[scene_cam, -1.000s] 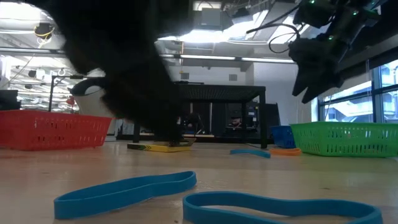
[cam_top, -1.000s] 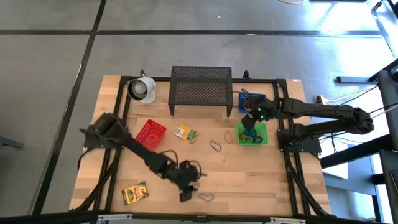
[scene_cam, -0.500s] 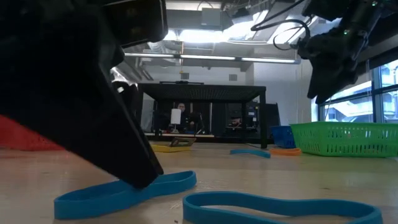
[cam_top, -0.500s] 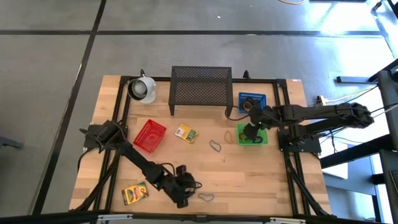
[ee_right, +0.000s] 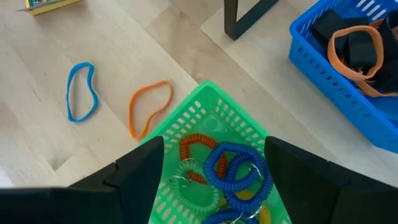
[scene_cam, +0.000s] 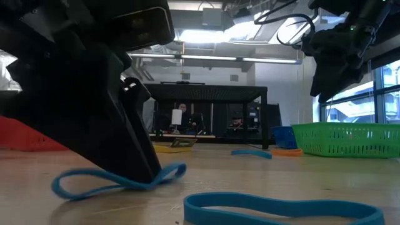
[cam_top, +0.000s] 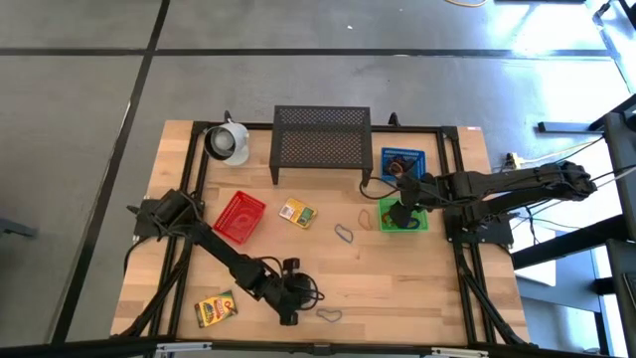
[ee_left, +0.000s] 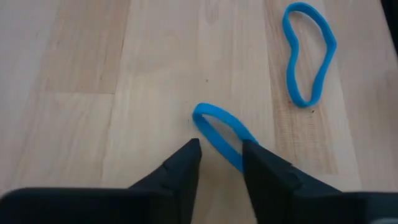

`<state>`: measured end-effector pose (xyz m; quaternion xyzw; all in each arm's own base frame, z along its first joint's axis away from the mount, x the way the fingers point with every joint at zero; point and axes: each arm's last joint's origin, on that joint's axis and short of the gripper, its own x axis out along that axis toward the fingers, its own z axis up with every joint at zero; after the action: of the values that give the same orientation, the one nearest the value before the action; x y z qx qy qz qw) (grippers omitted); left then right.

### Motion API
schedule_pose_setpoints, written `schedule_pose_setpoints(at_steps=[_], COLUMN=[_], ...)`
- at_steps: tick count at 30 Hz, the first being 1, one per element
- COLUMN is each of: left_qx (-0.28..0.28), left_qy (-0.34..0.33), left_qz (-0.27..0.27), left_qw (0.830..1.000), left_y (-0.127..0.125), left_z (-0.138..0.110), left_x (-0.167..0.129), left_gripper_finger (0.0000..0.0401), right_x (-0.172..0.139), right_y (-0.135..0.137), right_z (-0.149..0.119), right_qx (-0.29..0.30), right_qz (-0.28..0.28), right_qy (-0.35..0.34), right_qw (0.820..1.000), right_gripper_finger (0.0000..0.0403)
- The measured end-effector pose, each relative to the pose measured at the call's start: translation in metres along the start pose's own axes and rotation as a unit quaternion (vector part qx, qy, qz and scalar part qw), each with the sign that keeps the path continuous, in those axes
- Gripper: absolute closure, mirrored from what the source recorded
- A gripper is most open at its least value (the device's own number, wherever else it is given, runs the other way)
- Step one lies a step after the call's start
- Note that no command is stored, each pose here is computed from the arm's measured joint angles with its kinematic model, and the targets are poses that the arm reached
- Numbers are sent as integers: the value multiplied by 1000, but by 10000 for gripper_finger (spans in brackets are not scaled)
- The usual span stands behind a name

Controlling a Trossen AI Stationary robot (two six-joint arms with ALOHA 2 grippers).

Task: Pick & Place Office Desk Supplies
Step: Put the blue rubber band into the blue bin

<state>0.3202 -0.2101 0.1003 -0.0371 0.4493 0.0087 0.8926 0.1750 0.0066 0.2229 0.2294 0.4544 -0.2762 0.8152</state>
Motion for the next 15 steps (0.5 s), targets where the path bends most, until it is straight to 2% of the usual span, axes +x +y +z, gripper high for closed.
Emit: schedule_pose_setpoints(at_steps=[7, 11, 15], left_qx=[-10, -32, -46], left_qy=[10, -6, -49], left_qz=[-22, -16, 5], left_qw=[1000, 999, 998], left_y=[-1, -1, -3], left_z=[0, 1, 5], left_x=[0, 1, -1], left_gripper_finger=[387, 397, 399], right_x=[0, 0, 0], right_y=[1, 1, 1], right_z=[-1, -1, -1], right_qx=[5, 9, 9], right_qz=[2, 2, 5], right_qy=[0, 1, 4], right_qw=[1000, 1000, 1000], right_gripper_finger=[124, 124, 124])
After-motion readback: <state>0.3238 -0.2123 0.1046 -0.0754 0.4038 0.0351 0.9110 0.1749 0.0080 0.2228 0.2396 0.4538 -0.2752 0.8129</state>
